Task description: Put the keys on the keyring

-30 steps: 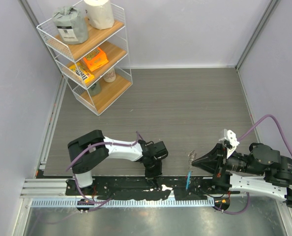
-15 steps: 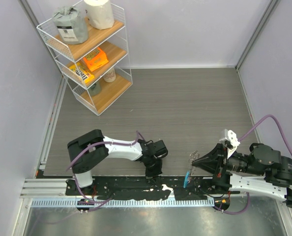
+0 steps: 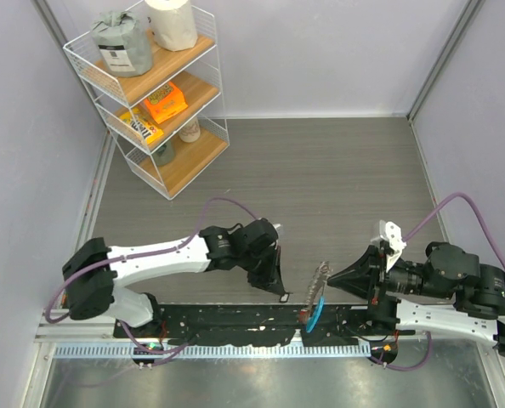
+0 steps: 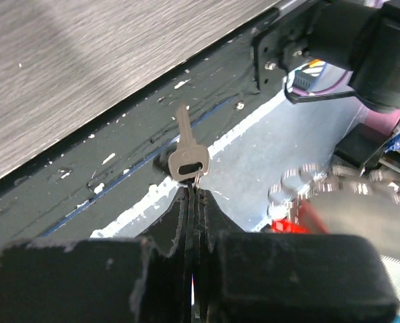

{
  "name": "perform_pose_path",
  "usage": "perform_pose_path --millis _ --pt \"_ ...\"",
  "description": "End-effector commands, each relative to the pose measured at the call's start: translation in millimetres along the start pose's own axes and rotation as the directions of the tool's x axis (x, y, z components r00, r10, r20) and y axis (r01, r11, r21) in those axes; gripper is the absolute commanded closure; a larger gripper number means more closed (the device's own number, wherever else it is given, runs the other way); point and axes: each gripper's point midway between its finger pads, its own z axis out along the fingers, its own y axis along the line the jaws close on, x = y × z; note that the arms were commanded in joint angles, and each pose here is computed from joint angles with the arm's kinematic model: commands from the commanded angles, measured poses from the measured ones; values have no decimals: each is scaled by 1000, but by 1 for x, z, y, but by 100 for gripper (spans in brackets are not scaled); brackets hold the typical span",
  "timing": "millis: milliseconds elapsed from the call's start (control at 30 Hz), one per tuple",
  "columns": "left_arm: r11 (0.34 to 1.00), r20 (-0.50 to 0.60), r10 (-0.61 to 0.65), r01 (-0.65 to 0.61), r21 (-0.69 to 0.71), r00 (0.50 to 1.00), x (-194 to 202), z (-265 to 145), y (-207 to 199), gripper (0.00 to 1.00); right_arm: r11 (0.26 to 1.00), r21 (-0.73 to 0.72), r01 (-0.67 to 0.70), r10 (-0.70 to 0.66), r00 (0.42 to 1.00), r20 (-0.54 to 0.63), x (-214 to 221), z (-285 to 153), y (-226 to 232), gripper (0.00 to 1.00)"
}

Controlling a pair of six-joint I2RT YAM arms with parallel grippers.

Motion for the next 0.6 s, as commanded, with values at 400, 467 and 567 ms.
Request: perform_pose_path --millis 400,467,567 --pt "872 574 385 -489 32 723 -61 -135 -54 100 983 -183 27 -21 999 31 -37 7 41 94" --pt "840 625 411 -543 24 663 -62 -152 -60 100 980 -200 18 -13 1000 28 -38 11 44 94" --pt "768 695 446 -640 26 564 -58 -179 -75 100 975 -221 10 -7 1000 15 -39 19 49 94"
